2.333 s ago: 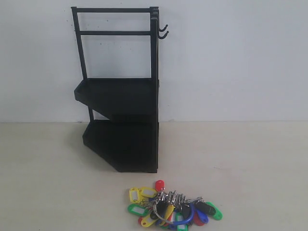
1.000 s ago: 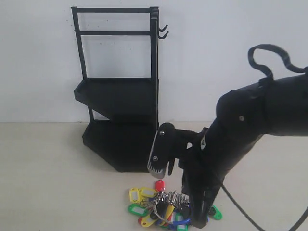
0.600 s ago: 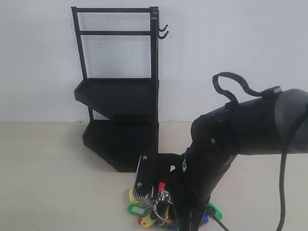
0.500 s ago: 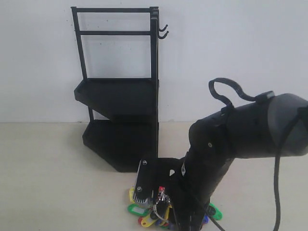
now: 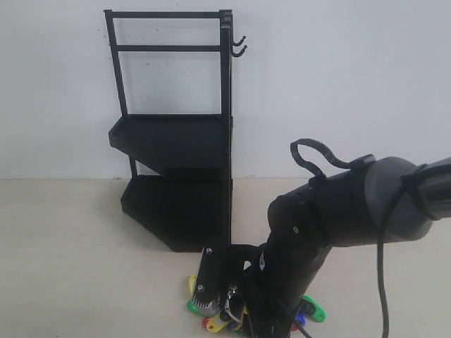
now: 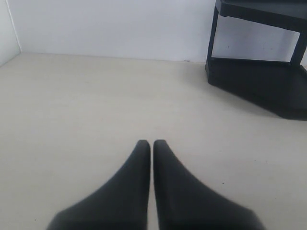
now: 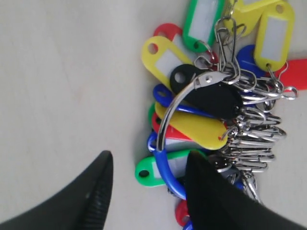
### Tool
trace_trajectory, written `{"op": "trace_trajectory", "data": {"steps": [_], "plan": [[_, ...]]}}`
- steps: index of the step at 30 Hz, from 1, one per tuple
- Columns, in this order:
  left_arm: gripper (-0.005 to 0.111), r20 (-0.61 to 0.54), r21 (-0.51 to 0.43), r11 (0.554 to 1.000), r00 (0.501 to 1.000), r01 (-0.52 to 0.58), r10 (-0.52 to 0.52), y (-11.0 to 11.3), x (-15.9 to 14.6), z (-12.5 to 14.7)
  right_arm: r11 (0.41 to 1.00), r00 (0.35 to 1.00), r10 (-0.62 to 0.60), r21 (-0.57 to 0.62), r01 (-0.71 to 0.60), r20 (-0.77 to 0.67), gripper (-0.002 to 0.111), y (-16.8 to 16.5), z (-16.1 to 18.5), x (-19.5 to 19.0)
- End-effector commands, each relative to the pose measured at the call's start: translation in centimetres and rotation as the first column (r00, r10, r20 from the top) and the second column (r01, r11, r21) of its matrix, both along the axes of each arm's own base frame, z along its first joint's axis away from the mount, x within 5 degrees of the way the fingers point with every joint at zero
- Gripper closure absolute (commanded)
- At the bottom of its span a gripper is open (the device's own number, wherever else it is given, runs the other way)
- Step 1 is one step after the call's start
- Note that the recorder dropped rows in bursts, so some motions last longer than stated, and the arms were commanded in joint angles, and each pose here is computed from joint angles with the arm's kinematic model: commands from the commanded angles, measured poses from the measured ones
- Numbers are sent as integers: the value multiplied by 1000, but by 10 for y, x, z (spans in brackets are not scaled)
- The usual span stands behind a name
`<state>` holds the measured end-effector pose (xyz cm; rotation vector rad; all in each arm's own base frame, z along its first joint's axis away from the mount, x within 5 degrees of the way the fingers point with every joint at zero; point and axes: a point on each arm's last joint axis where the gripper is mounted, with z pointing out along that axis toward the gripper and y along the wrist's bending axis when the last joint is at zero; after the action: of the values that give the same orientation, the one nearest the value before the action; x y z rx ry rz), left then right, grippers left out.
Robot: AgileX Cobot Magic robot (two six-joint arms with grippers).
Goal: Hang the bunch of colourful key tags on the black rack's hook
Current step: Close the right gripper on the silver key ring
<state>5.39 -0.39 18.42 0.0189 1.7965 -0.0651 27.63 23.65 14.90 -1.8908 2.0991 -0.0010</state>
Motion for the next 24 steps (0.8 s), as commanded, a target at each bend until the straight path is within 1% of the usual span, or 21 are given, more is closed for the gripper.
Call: {"op": "trace_trajectory", "data": {"steps": [1, 6, 10, 13, 16, 18, 21, 24], "plan": [[102, 6, -7, 1000, 1000, -3, 3, 0, 0, 1, 1000, 1000, -5, 23, 4, 26, 63, 3, 3, 2], [102, 6, -7, 1000, 1000, -3, 3, 0, 0, 1, 999, 999, -33, 37, 32, 26, 63, 3, 3, 3], [102, 6, -7, 1000, 1000, -3, 3, 0, 0, 1, 999, 999, -26, 32, 25, 34, 63, 3, 3, 4], [102, 6, -7, 1000, 1000, -3, 3, 0, 0, 1, 1000, 999, -4, -1, 4, 39, 63, 1, -5, 6], [102, 6, -7, 1000, 1000, -3, 3, 0, 0, 1, 1000, 1000, -7, -17, 7, 21, 63, 2, -14, 6], [102, 6, -7, 1000, 1000, -3, 3, 0, 0, 1, 1000, 999, -30, 0, 30, 28, 63, 3, -14, 8], [102, 6, -7, 1000, 1000, -3, 3, 0, 0, 1, 999, 999, -31, 14, 30, 45, 63, 3, -13, 9], [102, 6, -7, 1000, 1000, -3, 3, 0, 0, 1, 998, 997, -61, 18, 60, 43, 63, -2, -15, 14]]}}
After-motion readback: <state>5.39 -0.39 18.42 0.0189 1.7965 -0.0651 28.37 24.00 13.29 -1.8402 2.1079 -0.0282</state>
